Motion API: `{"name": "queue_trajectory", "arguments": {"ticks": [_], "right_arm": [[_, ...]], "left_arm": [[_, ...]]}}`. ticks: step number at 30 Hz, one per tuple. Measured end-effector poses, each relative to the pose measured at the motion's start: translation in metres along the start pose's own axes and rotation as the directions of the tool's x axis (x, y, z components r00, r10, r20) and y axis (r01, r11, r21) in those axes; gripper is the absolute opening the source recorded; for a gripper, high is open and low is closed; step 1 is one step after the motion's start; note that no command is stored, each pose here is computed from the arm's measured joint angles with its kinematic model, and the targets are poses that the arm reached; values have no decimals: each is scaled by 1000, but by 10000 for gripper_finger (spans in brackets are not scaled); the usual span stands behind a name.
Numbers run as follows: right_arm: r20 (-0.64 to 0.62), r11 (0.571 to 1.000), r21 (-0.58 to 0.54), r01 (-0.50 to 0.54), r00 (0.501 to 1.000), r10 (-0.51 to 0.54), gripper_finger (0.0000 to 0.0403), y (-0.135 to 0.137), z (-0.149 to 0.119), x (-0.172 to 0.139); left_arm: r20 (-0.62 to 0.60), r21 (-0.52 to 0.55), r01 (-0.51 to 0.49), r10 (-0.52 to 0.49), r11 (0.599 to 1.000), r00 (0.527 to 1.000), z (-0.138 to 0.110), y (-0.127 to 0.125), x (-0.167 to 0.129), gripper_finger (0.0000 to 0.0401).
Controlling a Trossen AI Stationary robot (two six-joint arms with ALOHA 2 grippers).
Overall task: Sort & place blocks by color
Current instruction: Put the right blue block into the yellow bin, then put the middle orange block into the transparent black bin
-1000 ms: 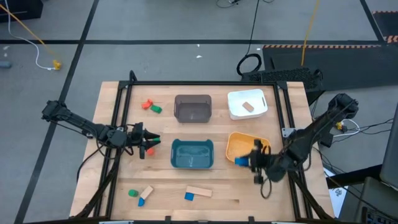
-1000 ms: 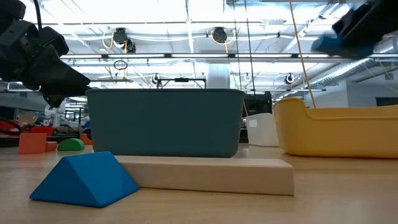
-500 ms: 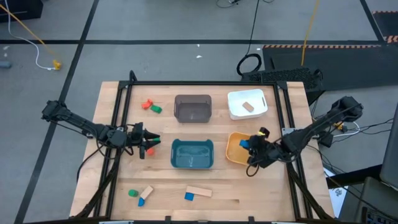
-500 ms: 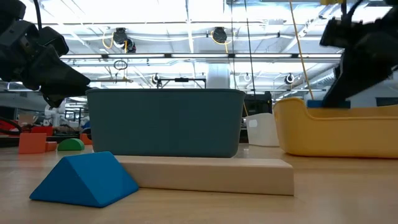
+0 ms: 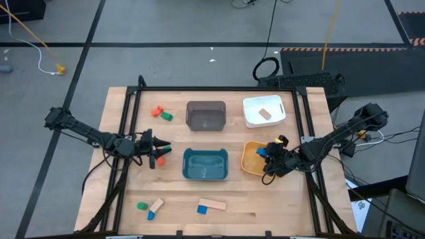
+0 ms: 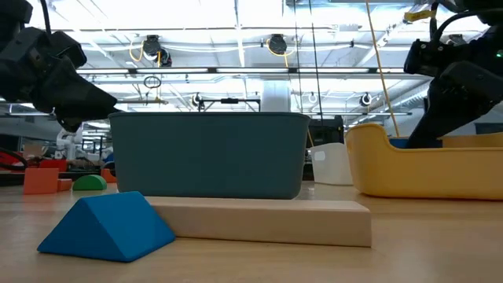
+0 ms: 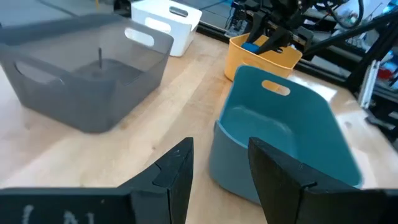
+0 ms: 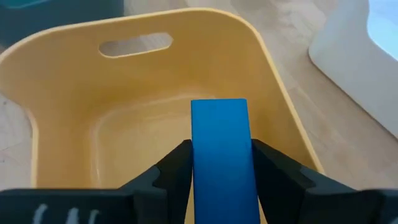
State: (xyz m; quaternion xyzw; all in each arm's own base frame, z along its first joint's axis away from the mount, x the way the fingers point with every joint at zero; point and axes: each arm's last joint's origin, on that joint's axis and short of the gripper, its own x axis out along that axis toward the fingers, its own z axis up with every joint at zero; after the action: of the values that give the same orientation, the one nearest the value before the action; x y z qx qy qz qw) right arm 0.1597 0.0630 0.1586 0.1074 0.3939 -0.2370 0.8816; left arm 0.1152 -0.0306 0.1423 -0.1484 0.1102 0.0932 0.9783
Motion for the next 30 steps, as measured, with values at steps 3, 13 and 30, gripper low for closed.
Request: {"name": "queue_trajectory", "arguments": {"ticks": [3,13,30], "right_arm": [[0,999,26,-21,1000,21,167,1,3,1],[14,996,92,-8,1000,7,212,-3,9,5],[122,992,119,-47,992,33,215,-4,28,12]], "left_arm": [[7,23,4,-4,1000,1000,1,0,0,154],[102,-85,53,-44,995,994,11,-5,-1,154],[348,-216,39,40,976,937,35,-7,-6,154]]}}
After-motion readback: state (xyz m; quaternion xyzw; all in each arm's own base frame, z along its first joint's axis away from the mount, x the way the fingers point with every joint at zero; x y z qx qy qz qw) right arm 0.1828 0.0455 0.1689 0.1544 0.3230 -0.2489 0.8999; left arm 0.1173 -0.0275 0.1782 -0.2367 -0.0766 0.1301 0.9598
